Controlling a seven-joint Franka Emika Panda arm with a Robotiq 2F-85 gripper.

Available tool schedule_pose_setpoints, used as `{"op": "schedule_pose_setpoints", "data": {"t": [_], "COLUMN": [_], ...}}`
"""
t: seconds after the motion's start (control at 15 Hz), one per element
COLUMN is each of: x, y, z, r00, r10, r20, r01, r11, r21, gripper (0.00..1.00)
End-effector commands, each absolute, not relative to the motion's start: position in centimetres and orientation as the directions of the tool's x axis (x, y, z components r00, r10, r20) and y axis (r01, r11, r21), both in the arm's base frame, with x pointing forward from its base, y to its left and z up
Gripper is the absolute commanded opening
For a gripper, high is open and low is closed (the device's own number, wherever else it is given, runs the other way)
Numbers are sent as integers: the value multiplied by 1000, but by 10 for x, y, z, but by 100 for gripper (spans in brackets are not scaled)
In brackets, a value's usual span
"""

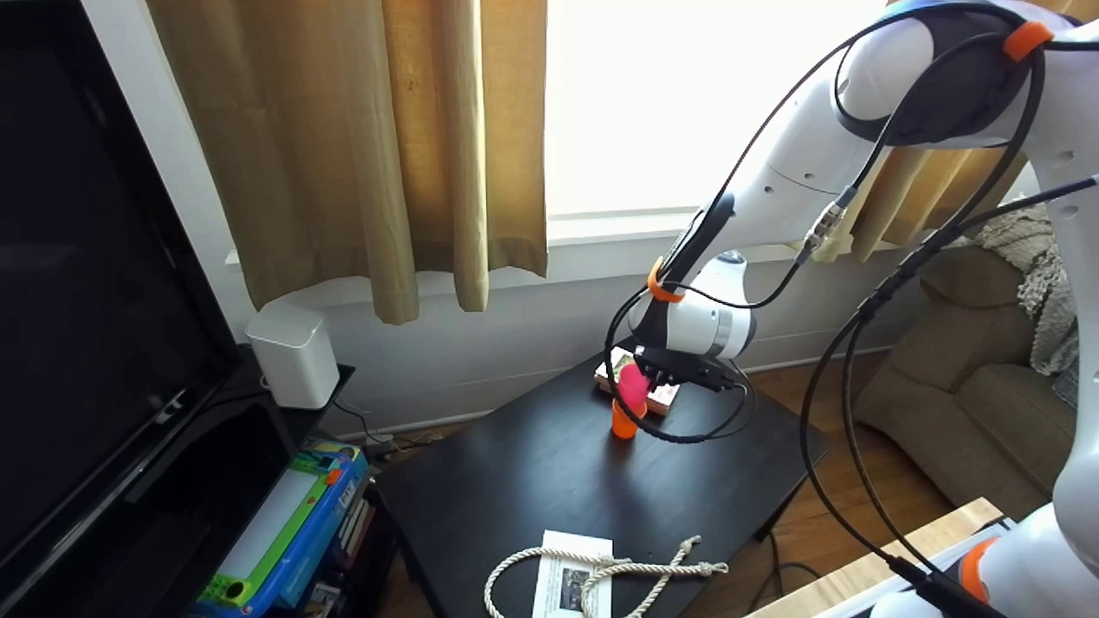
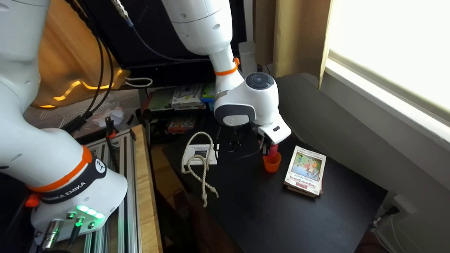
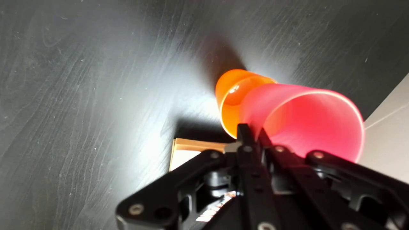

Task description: Stack the cups, then turn them upside down

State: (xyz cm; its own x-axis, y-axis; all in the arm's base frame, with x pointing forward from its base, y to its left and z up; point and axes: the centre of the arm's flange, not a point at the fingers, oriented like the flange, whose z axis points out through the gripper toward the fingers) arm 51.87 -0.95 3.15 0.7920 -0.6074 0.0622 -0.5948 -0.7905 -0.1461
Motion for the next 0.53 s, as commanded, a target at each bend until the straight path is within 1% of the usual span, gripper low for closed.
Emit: {"op": "schedule_pose_setpoints", "data": {"t": [0.0, 0.47], "x": [522, 525], "y": [-13, -16], "z": [10, -6], "r00": [802, 810], "r10": [-596, -582], "r20": [45, 64], "r01": [-585, -572], "r11": [-798, -810], "r21": [-146, -127], "gripper": [1, 1]}}
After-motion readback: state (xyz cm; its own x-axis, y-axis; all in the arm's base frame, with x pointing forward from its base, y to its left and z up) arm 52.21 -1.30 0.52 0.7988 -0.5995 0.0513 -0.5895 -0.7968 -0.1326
